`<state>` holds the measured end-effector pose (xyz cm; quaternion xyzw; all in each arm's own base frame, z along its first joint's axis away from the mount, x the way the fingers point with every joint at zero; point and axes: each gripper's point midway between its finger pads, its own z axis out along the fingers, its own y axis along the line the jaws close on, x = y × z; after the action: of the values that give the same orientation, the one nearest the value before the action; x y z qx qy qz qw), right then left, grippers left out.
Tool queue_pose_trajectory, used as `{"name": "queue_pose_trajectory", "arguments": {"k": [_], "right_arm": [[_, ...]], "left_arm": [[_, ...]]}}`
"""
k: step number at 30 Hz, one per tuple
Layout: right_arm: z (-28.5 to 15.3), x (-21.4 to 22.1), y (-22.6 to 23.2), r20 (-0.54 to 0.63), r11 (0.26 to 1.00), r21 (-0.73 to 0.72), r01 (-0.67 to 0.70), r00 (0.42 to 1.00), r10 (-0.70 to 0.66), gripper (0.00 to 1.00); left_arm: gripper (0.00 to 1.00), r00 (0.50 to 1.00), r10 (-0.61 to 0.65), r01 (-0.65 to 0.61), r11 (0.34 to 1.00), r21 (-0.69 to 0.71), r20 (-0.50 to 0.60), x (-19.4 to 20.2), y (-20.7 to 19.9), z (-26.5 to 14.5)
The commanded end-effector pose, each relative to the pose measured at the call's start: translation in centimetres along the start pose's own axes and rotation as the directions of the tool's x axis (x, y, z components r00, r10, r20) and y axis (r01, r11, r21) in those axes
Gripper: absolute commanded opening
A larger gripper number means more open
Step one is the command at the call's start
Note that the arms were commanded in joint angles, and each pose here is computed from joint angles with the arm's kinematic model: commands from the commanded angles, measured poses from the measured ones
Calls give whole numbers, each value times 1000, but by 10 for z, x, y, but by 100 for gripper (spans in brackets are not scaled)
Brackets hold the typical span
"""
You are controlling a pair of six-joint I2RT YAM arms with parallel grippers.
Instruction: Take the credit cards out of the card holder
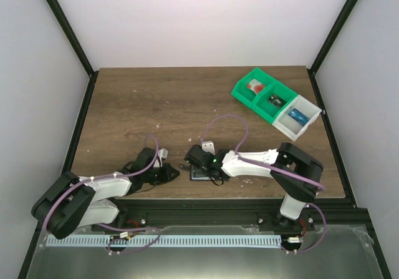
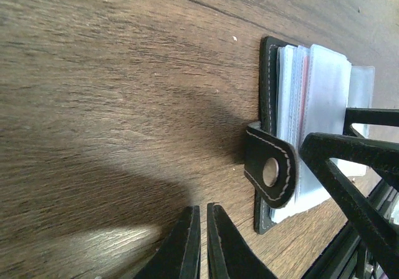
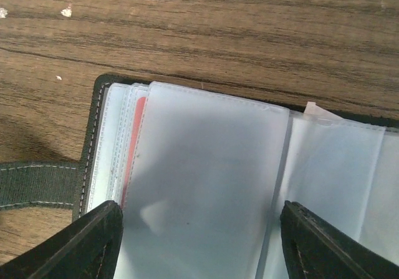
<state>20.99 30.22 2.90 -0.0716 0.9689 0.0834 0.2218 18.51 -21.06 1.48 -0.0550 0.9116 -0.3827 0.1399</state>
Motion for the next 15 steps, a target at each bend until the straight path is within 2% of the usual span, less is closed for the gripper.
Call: {"name": "queue_pose_trajectory", "arguments": {"k": [1, 4, 10, 15], "right_arm": [[-1, 5, -8, 0, 1000, 30, 2, 1000, -2, 68], [-4, 1, -6, 12, 1000, 20, 9, 1000, -9, 62], [-1, 4, -3, 13, 1000, -8, 9, 1000, -9, 54], [0, 3, -2, 20, 1000, -12, 10, 1000, -10, 51]], "left_arm": [[8, 999, -32, 29, 995, -94, -27, 13, 25, -2], [8, 1000, -25, 23, 997, -73, -20, 7, 14, -5], [16, 1000, 23, -25, 995, 96, 22, -13, -47, -27], [20, 997, 10, -28, 966, 256, 71, -22, -83, -39]]}}
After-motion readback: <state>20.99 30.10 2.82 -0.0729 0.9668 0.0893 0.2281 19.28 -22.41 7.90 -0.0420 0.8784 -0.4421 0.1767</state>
